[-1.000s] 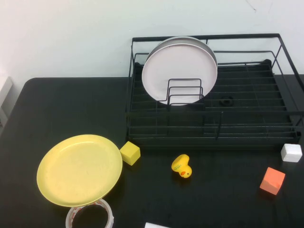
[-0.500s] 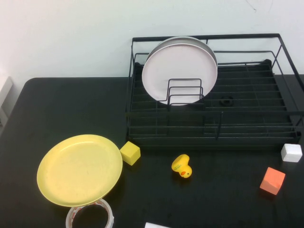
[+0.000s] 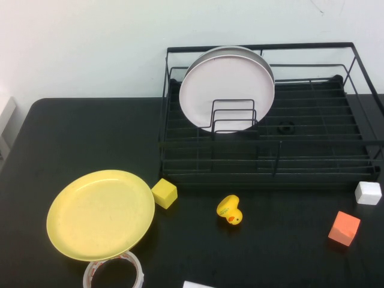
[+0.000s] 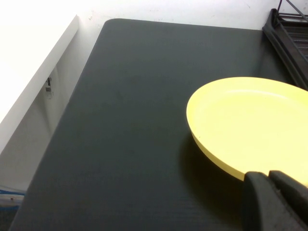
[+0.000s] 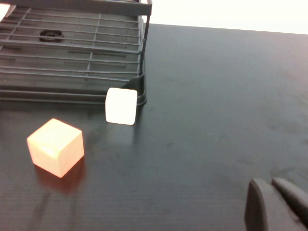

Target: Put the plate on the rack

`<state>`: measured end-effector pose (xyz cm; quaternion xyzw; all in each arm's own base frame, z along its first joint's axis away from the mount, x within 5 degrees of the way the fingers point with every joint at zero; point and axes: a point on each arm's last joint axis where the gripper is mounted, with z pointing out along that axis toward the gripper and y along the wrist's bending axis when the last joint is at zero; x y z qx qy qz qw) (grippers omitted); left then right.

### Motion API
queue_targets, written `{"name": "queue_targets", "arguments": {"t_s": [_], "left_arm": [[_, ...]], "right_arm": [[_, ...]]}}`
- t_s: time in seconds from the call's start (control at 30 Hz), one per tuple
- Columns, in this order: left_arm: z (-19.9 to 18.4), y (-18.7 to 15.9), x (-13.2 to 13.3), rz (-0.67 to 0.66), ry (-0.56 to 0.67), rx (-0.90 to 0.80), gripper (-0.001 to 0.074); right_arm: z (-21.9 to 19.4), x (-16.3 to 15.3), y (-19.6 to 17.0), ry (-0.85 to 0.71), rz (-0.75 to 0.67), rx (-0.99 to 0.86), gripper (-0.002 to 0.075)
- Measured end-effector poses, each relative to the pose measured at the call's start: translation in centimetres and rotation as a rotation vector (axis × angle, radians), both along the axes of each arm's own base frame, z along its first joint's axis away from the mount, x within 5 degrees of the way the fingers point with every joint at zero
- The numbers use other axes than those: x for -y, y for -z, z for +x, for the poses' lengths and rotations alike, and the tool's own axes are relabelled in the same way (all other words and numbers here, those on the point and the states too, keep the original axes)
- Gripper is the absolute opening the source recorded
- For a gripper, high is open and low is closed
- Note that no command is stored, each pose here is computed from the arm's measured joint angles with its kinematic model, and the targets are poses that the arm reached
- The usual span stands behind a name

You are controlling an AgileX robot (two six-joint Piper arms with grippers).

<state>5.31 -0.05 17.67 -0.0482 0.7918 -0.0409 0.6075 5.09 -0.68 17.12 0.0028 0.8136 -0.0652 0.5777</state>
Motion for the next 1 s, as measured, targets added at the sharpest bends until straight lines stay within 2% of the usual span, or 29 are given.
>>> {"name": "queue_targets", "arguments": {"t_s": [1.0], "left_arm": [[0.01, -0.03, -0.09, 0.026, -0.004, 0.004, -0.0002]], "right_arm": [[0.0, 0.0, 0.0, 0.0, 0.0, 0.0, -0.0002]]}}
